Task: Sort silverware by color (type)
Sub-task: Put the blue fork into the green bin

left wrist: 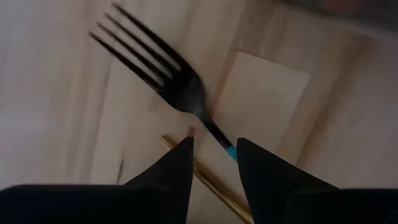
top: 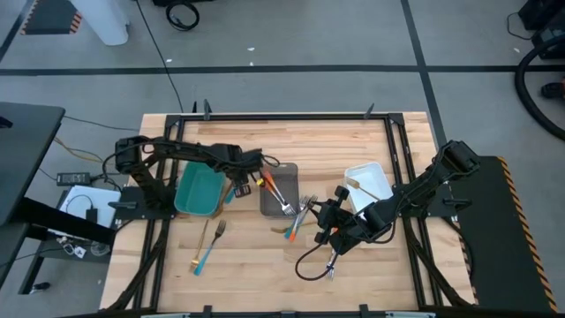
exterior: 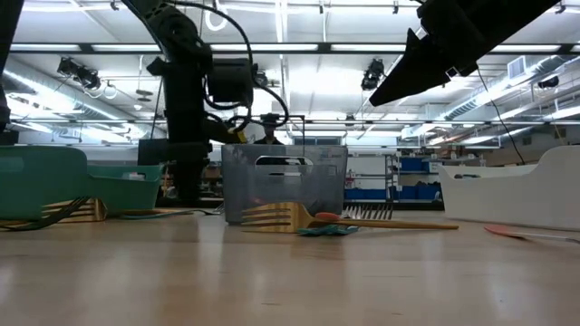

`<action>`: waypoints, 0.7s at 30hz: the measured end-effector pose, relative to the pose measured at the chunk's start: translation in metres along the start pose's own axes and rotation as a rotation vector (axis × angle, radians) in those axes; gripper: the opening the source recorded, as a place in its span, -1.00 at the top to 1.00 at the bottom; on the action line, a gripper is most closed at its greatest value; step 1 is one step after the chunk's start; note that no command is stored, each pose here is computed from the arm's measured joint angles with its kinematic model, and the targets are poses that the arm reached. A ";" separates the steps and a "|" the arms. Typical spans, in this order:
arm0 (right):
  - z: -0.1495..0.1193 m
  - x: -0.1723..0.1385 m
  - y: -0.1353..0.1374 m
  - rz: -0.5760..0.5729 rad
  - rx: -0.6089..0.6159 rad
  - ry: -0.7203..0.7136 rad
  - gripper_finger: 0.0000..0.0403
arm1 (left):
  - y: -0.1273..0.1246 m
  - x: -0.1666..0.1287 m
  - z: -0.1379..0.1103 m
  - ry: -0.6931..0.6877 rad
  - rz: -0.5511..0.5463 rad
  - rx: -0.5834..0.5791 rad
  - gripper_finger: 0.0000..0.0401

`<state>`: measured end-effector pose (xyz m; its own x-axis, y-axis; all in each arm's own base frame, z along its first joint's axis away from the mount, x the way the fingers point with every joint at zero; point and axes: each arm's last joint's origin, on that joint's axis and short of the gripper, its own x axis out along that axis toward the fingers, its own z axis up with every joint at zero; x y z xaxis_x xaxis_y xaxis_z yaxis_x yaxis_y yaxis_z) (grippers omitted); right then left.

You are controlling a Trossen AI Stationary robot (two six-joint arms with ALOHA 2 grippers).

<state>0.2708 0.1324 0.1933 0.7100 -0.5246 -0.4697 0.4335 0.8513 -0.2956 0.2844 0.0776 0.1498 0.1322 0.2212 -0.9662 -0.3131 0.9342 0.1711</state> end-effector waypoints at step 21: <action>0.000 0.000 0.000 0.000 0.000 0.000 0.51 | 0.010 0.008 -0.002 -0.001 -0.095 -0.214 0.36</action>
<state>0.2708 0.1324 0.1933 0.7100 -0.5247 -0.4697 0.4335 0.8513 -0.2956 0.2803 0.0878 0.1436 0.1715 0.1361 -0.9757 -0.4916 0.8701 0.0349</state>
